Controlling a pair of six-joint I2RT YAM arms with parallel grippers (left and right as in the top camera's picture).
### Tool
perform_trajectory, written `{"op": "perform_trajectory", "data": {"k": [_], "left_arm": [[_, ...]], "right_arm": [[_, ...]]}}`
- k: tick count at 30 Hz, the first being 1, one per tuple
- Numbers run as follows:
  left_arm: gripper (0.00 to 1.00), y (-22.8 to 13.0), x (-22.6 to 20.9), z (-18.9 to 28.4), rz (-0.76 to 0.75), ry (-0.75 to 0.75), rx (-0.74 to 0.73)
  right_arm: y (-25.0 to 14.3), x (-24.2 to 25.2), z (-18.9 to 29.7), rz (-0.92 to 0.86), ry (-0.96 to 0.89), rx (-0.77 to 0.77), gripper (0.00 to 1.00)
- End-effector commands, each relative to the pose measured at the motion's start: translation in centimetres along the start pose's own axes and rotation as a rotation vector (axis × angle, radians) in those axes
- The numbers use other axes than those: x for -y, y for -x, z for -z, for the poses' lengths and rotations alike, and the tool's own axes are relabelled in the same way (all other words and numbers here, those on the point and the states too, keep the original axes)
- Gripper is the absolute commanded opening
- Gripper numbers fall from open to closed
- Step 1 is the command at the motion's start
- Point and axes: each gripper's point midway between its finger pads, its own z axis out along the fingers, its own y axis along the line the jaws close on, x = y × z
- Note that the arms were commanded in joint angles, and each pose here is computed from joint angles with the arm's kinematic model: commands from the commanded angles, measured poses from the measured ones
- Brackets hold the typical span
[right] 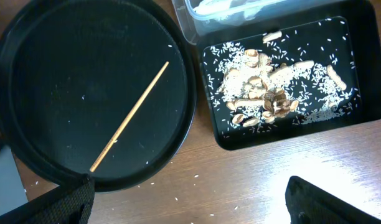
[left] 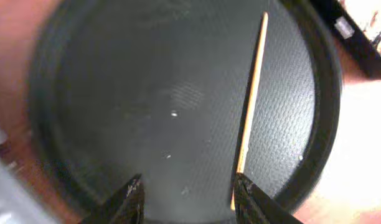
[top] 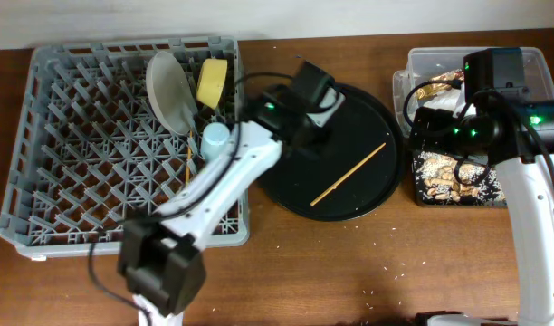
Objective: Sort waste into correct bins and load items into the dishwasher rack
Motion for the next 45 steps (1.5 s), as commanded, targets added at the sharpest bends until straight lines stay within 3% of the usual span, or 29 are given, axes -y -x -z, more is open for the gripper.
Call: {"op": "perform_trajectory", "data": {"k": [1, 6, 21, 28, 32, 37, 40, 43, 45], "left_arm": [[0.45, -2.3, 4.4, -5.4, -0.171, -0.104, -0.105], [0.45, -4.1, 9.1, -10.1, -0.362, -0.144, -0.144], [0.44, -5.7, 8.0, -14.8, -0.366, -0.087, -0.186], [0.02, -6.3, 8.0, -15.1, -0.357, -0.089, -0.207], [0.01, -5.9, 7.3, -14.9, -0.311, -0.079, -0.201], [0.00, 0.1, -0.3, -7.1, -0.022, -0.003, -0.155], [0.00, 3.7, -7.5, 2.7, 0.184, 0.070, -0.058], [0.01, 2.4, -12.4, 9.4, 0.343, 0.126, -0.038], [0.00, -0.5, -14.9, 12.6, 0.432, 0.165, -0.093]], "right_arm": [[0.1, 0.5, -0.1, -0.008, -0.021, 0.004, 0.99], [0.1, 0.5, -0.1, -0.008, -0.021, 0.004, 0.99], [0.1, 0.5, -0.1, -0.008, -0.021, 0.004, 0.99], [0.1, 0.5, -0.1, -0.008, -0.021, 0.004, 0.99], [0.1, 0.5, -0.1, -0.008, -0.021, 0.004, 0.99], [0.1, 0.5, -0.1, -0.008, -0.021, 0.004, 0.99], [0.1, 0.5, -0.1, -0.008, -0.021, 0.004, 0.98], [0.1, 0.5, -0.1, -0.008, -0.021, 0.004, 0.98], [0.1, 0.5, -0.1, -0.008, -0.021, 0.004, 0.98]]}}
